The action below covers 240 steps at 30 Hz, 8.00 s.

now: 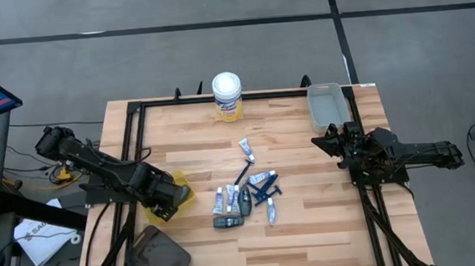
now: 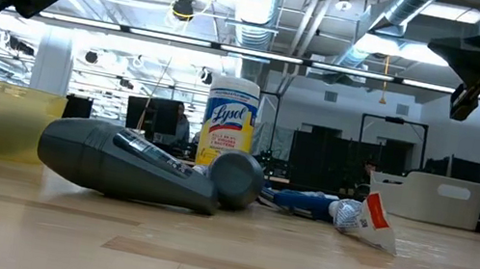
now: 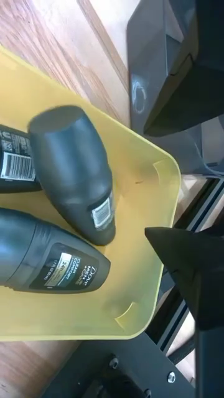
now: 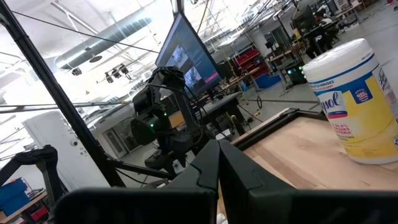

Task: Pick & Place Travel size toiletries
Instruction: Put the black deodorant into the yellow bin

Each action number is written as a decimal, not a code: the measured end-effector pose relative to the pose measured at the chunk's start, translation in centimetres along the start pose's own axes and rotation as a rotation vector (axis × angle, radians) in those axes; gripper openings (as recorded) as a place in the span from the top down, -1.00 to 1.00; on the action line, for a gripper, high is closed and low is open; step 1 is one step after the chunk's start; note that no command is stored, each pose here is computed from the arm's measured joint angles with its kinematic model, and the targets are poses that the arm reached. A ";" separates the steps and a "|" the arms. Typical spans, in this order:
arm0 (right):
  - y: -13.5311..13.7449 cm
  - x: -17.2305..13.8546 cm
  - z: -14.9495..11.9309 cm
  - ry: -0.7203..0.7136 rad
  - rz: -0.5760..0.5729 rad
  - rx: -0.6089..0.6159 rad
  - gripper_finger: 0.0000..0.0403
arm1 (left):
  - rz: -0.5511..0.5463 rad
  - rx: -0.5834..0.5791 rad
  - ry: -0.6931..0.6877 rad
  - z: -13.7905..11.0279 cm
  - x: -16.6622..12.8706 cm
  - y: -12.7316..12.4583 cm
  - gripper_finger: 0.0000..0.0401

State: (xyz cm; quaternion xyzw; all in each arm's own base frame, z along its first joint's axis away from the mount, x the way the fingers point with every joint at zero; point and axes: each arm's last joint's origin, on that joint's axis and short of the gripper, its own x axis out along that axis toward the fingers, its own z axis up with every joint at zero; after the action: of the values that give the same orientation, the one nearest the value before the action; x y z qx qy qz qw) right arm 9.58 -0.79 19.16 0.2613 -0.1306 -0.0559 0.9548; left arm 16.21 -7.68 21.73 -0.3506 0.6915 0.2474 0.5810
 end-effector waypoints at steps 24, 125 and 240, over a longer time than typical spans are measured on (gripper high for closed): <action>0.0 0.0 0.0 0.000 0.002 0.010 1.00 | -0.279 0.557 -0.670 4.8 -6.2 -5.0 -0.46; -0.7 -0.1 -1.3 0.125 -0.077 0.165 1.00 | -0.181 0.398 -0.608 2.4 -2.0 -11.4 0.02; -0.7 -0.1 -1.3 0.132 -0.082 0.164 1.00 | -0.083 0.863 -0.960 11.0 6.1 -18.3 -0.61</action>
State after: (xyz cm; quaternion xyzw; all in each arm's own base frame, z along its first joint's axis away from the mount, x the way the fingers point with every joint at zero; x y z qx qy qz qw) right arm 9.81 -0.76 17.68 0.3466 -0.0607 -0.0667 0.9337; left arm 36.79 -12.25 14.71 0.0378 0.3779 0.0536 0.9235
